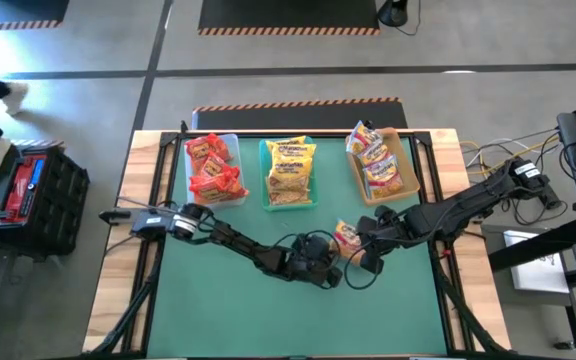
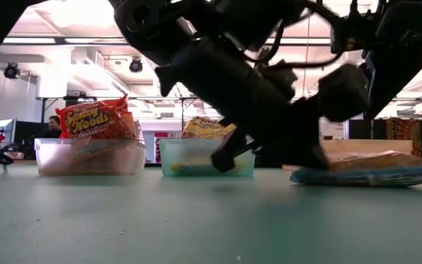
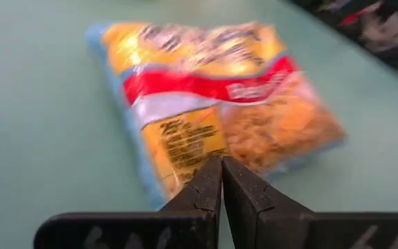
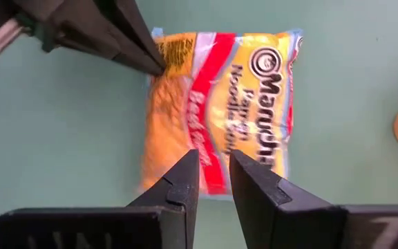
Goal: Sort Maruchan noodles
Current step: Put the blue noodle pack into the orange bin
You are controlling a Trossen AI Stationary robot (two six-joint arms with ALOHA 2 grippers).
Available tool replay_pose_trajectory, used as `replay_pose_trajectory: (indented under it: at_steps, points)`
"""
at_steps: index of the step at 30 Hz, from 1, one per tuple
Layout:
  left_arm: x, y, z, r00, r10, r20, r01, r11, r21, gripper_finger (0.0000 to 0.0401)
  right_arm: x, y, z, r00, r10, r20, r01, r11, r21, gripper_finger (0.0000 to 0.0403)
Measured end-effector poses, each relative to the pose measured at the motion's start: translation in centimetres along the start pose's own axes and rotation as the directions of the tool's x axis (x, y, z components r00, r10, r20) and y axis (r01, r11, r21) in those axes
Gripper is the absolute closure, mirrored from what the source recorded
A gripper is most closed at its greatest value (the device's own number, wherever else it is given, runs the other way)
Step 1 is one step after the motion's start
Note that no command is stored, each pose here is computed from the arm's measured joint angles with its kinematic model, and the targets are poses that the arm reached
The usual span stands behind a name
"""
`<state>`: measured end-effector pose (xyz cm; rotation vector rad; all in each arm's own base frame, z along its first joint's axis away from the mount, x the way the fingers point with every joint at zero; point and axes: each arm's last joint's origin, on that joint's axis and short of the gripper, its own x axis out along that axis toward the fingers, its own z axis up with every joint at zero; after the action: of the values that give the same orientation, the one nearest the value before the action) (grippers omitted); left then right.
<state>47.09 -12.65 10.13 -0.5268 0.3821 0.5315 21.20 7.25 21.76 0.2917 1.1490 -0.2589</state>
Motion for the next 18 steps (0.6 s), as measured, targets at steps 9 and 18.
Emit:
replay_pose_trajectory:
  at_steps: [9, 18]
  points:
    - [-0.1, 0.9, -0.7, 0.994, 0.088, -0.068, -0.087, 0.996, 0.016, 0.0401, 0.0, 0.0, 0.0, 1.000, 0.006, -0.005, -0.006, 1.000, 0.003, 0.0338]
    - [-0.3, 1.3, -0.9, 0.987, 0.131, -0.096, -0.127, 0.991, 0.049, 0.0401, -0.4, -1.5, 1.0, 0.999, 0.043, -0.010, -0.041, 0.995, 0.093, 0.0290]
